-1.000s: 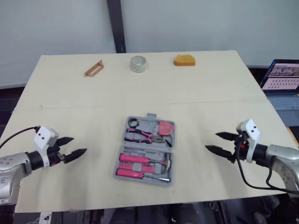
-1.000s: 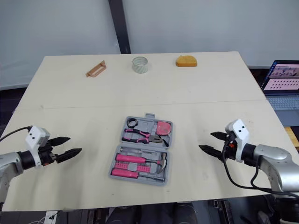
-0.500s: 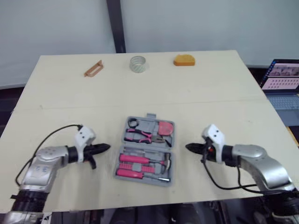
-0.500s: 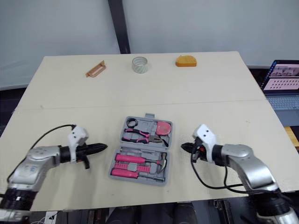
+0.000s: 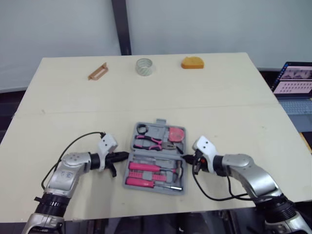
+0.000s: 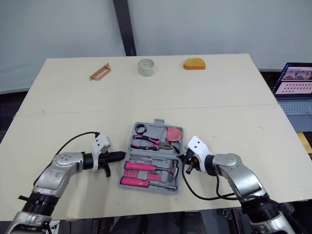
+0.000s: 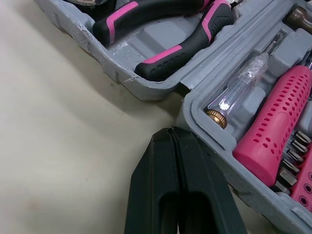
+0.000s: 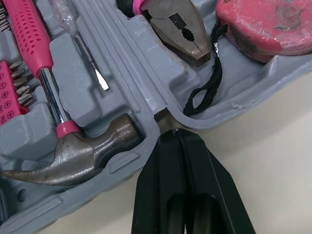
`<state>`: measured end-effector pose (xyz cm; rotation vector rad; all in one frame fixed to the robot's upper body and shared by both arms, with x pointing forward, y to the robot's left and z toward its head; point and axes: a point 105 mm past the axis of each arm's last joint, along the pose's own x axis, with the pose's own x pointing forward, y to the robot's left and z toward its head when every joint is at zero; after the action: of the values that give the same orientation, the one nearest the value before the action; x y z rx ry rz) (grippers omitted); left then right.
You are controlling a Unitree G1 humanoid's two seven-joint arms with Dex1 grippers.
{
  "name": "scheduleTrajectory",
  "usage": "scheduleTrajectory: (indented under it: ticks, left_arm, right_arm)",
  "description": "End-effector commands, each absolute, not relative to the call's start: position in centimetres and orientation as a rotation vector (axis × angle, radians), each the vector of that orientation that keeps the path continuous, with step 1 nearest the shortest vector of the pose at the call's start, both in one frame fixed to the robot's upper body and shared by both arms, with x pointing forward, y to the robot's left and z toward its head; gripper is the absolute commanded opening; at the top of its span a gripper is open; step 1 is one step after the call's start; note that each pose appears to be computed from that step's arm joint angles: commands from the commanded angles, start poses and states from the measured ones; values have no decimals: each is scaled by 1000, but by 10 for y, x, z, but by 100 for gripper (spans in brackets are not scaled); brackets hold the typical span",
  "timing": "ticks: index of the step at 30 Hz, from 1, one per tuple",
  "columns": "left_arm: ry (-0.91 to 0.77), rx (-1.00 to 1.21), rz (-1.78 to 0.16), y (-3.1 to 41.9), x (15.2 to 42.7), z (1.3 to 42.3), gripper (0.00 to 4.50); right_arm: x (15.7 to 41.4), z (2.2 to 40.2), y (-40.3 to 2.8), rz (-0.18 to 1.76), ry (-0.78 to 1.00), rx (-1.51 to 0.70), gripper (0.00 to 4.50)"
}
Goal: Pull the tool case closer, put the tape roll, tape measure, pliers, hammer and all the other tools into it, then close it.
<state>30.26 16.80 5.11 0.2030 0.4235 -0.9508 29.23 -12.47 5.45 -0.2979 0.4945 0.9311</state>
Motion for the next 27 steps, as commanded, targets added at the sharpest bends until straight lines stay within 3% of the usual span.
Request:
scheduleTrajectory:
  ticks: [1, 10, 27]
  left_arm:
    - [389, 222, -963, 162, 307, 55, 0]
    - [409, 204, -1046, 147, 296, 48, 0]
    - [481, 173, -1052, 156, 266, 40, 0]
  right_arm:
    - [295, 61, -120, 944, 461, -304, 6]
    - [299, 60, -112, 979, 449, -302, 6]
    - [279, 58, -104, 1102, 482, -300, 6]
